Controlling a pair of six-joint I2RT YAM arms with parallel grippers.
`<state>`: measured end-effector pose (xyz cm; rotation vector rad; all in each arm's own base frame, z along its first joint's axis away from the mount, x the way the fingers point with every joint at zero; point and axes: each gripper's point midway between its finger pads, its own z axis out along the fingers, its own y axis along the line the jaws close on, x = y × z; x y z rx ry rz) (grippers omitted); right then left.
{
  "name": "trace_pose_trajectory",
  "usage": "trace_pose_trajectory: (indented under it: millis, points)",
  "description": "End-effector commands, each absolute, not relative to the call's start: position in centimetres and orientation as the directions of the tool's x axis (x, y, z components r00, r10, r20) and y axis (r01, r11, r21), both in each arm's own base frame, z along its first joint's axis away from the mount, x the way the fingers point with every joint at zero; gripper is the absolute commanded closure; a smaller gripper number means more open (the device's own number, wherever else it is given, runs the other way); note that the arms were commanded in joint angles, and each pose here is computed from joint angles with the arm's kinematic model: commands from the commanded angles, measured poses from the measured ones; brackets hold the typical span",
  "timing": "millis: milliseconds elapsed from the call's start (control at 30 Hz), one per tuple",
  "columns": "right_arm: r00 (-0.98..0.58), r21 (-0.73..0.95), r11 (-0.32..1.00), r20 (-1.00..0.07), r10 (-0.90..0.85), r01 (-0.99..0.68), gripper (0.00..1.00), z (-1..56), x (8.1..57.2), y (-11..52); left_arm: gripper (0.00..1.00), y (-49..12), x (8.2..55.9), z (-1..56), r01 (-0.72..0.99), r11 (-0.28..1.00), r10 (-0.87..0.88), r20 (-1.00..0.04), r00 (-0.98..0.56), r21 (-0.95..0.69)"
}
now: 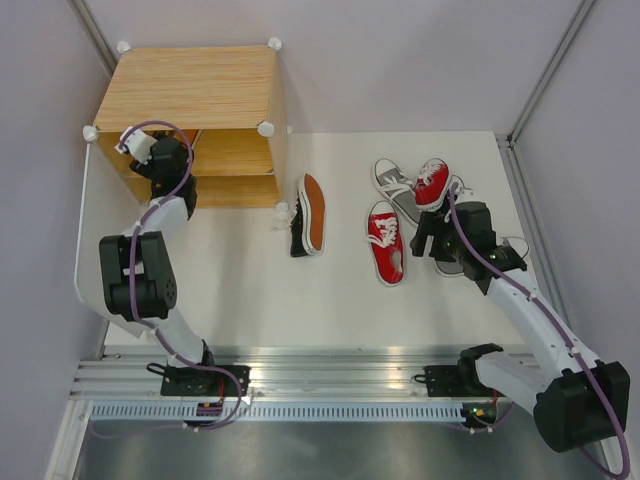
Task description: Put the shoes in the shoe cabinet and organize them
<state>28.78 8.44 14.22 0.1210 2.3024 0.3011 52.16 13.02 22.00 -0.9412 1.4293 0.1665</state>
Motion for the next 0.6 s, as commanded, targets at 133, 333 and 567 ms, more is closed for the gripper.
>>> trace_pose_trajectory:
  millis: [133, 333, 567]
  points:
    - [-0.628, 0.290, 0.955, -0.754, 0.190, -0.059, 0.09, 17.3, 29.1, 9.2, 0.19, 12.1, 48.2, 26.7, -0.580, 0.652, -0.446, -0.865, 0.228, -0.489]
    - [-0.623, 0.316, 0.946, -0.755, 0.206, -0.070, 0.09, 19.0, 29.0, 9.7, 0.06, 9.7, 44.7, 25.9, -0.553, 0.705, -0.491, -0.868, 0.072, -0.444]
    - [-0.604, 0.308, 0.951, -0.765, 0.224, -0.037, 0.07, 21.9, 29.1, 9.0, 0.00, 6.3, 38.8, 26.5, -0.458, 0.792, -0.498, -0.861, -0.104, -0.403]
